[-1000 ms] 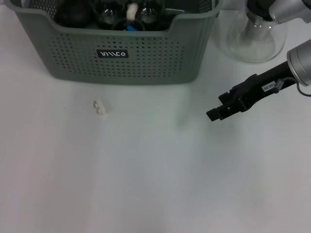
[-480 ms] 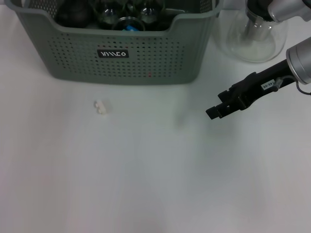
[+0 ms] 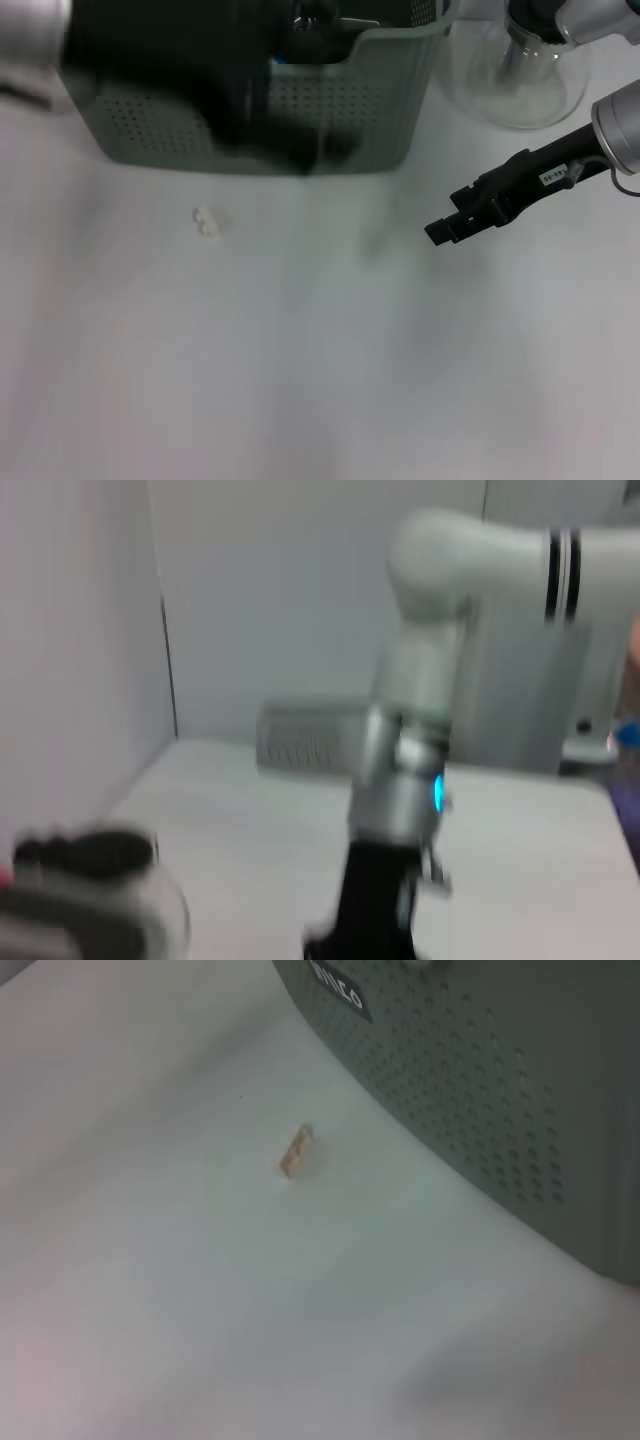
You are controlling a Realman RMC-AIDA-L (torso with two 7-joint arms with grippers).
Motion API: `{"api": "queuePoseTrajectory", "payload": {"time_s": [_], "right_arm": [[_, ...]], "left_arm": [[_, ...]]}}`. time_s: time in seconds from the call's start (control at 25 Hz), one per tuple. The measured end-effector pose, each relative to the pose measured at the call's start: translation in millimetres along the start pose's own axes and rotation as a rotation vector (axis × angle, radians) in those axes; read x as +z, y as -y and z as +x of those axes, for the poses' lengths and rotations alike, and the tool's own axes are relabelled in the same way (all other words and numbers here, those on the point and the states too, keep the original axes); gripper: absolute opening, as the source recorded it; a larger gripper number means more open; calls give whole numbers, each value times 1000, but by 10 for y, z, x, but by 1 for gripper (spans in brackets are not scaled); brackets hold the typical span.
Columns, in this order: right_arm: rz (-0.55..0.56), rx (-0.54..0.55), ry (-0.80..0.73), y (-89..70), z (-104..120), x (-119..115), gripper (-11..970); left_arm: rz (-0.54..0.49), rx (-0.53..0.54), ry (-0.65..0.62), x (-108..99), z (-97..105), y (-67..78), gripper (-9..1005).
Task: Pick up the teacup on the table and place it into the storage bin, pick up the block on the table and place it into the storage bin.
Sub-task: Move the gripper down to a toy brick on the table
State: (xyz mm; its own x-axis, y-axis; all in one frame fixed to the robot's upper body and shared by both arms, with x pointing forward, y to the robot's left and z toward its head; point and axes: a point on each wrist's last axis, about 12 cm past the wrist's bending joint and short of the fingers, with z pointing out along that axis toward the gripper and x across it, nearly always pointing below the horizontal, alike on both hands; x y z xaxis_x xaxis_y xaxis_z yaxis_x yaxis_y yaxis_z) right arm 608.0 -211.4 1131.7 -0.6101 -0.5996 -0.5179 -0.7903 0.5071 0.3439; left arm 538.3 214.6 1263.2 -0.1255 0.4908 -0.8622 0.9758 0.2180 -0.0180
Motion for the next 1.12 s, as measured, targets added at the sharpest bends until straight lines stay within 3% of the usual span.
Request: {"api": "queuePoseTrajectory", "payload": {"time_s": [0.2,0.52,0.88,1.12], "right_arm": [[1,-1,5,-10,-13,30,777],[4,-19,11,-35,-63,76,778],[-2,-18,8,-46,-63,98,777],[-5,-9,6,-46,-52,109,778]], "left_arm": [[-16,-79,-173,190,377,6,878],[-128,-191,-366,403,989,-273,882],[-222,-174,-467,642,1295,-427,875],[-226,-171,-485,687,1315,-450,876]]}}
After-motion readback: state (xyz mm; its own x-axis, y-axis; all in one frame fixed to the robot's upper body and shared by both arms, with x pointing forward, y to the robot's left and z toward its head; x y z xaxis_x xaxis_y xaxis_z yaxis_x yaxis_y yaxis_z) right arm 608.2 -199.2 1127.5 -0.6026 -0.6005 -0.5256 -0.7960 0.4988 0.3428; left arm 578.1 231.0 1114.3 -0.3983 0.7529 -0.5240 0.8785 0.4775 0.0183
